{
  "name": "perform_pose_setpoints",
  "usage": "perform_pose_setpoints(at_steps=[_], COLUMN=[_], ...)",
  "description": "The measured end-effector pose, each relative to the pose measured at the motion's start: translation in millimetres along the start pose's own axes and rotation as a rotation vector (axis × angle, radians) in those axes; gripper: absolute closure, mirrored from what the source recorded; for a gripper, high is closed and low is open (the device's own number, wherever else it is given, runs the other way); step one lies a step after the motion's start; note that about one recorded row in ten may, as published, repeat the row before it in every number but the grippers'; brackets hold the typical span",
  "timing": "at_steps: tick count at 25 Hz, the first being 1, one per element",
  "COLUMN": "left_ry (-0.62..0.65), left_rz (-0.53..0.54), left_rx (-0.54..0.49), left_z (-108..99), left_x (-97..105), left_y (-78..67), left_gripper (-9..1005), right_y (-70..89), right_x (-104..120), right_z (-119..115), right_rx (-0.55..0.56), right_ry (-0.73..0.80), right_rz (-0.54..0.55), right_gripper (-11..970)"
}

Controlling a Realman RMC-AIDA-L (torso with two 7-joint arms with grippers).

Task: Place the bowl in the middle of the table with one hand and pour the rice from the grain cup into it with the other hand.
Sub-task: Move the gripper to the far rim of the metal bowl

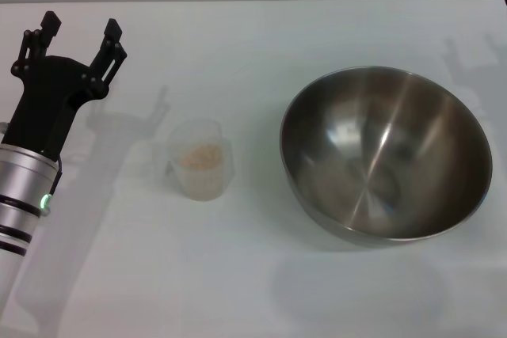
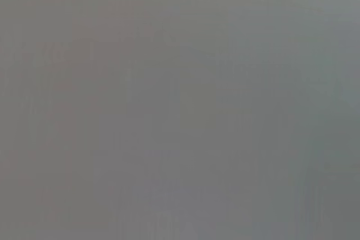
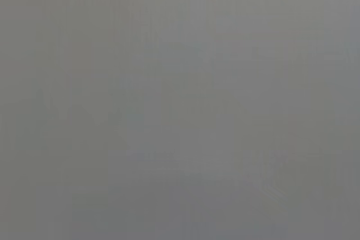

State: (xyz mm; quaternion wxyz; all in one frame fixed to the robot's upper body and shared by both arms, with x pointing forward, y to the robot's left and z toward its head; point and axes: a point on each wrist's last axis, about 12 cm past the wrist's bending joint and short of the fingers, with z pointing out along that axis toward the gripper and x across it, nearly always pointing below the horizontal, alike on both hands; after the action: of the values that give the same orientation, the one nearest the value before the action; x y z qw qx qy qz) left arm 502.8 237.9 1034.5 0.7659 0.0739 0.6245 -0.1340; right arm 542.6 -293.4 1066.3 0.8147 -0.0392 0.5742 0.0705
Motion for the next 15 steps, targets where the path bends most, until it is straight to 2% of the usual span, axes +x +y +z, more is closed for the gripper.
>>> perform_pose_setpoints(at_steps=[8, 11, 15], left_ry=[0.0, -0.006, -0.009], left_rz=[0.012, 0.014, 0.018], left_rx=[0.003, 0.005, 0.008], left_z=[-0.8, -0.2, 1.4], left_x=[0.0, -0.8, -1.3], left_y=[1.1, 1.2, 0.8], left_gripper=[139, 139, 140], right_y=[-1.3, -1.4, 0.0], right_x=[0.8, 0.5, -1.9], right_z=[-5.0, -5.8, -7.8], right_rx=[0.001, 0.003, -0.002], right_ry=[0.006, 0.003, -0.02], right_rz=[-0.022, -0.078, -0.223], right_gripper=[279, 279, 279])
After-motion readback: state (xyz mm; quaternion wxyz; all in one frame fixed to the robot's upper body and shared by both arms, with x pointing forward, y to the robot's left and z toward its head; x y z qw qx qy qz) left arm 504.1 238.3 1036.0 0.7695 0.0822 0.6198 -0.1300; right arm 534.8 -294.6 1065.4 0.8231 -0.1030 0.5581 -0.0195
